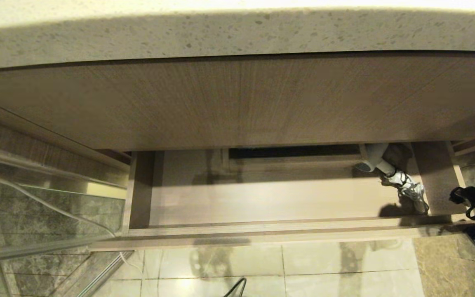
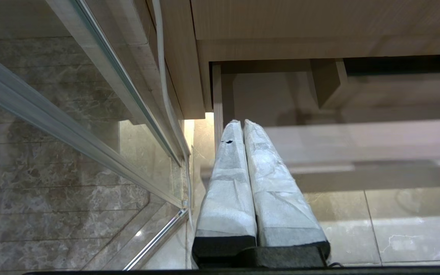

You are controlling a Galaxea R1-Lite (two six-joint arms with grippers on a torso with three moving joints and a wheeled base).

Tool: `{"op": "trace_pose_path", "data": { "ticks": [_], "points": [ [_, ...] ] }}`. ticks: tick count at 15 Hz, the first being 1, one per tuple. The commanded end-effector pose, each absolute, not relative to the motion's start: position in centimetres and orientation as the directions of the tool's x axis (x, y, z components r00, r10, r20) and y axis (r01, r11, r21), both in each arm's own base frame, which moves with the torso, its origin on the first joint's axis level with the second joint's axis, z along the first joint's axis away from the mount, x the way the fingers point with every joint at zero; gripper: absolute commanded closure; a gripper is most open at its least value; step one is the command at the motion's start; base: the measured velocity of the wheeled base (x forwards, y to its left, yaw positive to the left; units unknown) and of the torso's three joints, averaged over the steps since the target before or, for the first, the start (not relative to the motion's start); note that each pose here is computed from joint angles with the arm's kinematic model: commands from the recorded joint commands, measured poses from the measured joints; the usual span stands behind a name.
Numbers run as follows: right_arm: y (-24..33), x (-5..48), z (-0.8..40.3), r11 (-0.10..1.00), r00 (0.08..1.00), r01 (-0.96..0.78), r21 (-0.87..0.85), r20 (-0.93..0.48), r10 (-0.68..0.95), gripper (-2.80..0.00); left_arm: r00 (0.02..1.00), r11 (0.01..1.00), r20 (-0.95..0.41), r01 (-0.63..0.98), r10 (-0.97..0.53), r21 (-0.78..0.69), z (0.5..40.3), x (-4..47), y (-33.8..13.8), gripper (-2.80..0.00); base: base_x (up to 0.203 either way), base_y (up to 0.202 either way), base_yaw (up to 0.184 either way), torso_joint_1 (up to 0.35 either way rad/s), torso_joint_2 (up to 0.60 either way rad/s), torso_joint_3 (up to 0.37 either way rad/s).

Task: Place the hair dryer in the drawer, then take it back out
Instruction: Close the drawer

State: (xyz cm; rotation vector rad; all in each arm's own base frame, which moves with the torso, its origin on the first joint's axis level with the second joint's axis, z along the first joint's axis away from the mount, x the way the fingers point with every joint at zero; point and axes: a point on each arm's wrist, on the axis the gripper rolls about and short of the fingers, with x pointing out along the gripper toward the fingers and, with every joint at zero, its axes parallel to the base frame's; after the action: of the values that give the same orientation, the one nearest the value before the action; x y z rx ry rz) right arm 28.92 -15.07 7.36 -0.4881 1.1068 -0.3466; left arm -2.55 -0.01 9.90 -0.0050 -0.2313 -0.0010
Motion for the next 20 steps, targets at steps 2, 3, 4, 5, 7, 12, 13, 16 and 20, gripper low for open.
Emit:
{"op": "trace_pose_path", "data": {
  "ticks": [2,3,4,5,7,12,13,16,20],
  "points": [
    [-15.2,29.4,8.7,0.834,0.466,0.043,-0.551,-0.727,-0.504,0.0,0.981,1.0,0.192,0.001,0.0,-0.006,8.8,-2.2,0.0,0.0,0.0,0.0,0.0,0.0,0.0,0.0],
    [-15.2,29.5,8.9,0.835,0.481,0.045,-0.548,-0.721,-0.499,0.0,0.981,1.0,0.192,0.001,0.0,-0.006,8.8,-2.2,0.0,0.0,0.0,0.0,0.0,0.0,0.0,0.0],
    [-15.2,29.5,9.3,0.839,0.498,0.045,-0.543,-0.716,-0.49,0.0,0.981,1.0,0.192,0.001,0.0,-0.006,8.8,-2.2,0.0,0.0,0.0,0.0,0.0,0.0,0.0,0.0],
    [-15.1,29.4,9.8,0.841,0.519,0.048,-0.54,-0.706,-0.483,0.0,0.981,1.0,0.192,0.001,0.0,-0.006,8.8,-2.2,0.0,0.0,0.0,0.0,0.0,0.0,0.0,0.0],
    [-15.0,29.2,11.0,0.852,0.572,0.042,-0.522,-0.686,-0.449,0.0,0.981,1.0,0.192,0.001,0.0,-0.006,8.8,-2.2,0.0,0.0,0.0,0.0,0.0,0.0,0.0,0.0],
    [-15.0,29.6,14.4,0.851,0.694,0.026,-0.524,-0.603,-0.393,0.0,0.981,1.0,0.192,0.001,0.0,-0.006,8.8,-2.2,0.0,0.0,0.0,0.0,0.0,0.0,0.0,0.0],
    [-14.9,29.6,14.9,0.849,0.707,0.023,-0.528,-0.592,-0.388,0.0,0.981,1.0,0.192,0.001,0.0,-0.006,8.8,-2.2,0.0,0.0,0.0,0.0,0.0,0.0,0.0,0.0],
    [-14.7,29.2,16.1,0.841,0.72,0.022,-0.541,-0.575,-0.388,0.0,0.981,1.0,0.192,0.001,0.0,-0.006,8.8,-2.2,0.0,0.0,0.0,0.0,0.0,0.0,0.0,0.0],
    [-14.4,28.9,17.0,0.861,0.79,-0.022,-0.509,-0.536,-0.297,0.0,0.981,1.0,0.192,0.001,0.0,-0.006,8.8,-2.2,0.0,0.0,0.0,0.0,0.0,0.0,0.0,0.0]
  ]
}}
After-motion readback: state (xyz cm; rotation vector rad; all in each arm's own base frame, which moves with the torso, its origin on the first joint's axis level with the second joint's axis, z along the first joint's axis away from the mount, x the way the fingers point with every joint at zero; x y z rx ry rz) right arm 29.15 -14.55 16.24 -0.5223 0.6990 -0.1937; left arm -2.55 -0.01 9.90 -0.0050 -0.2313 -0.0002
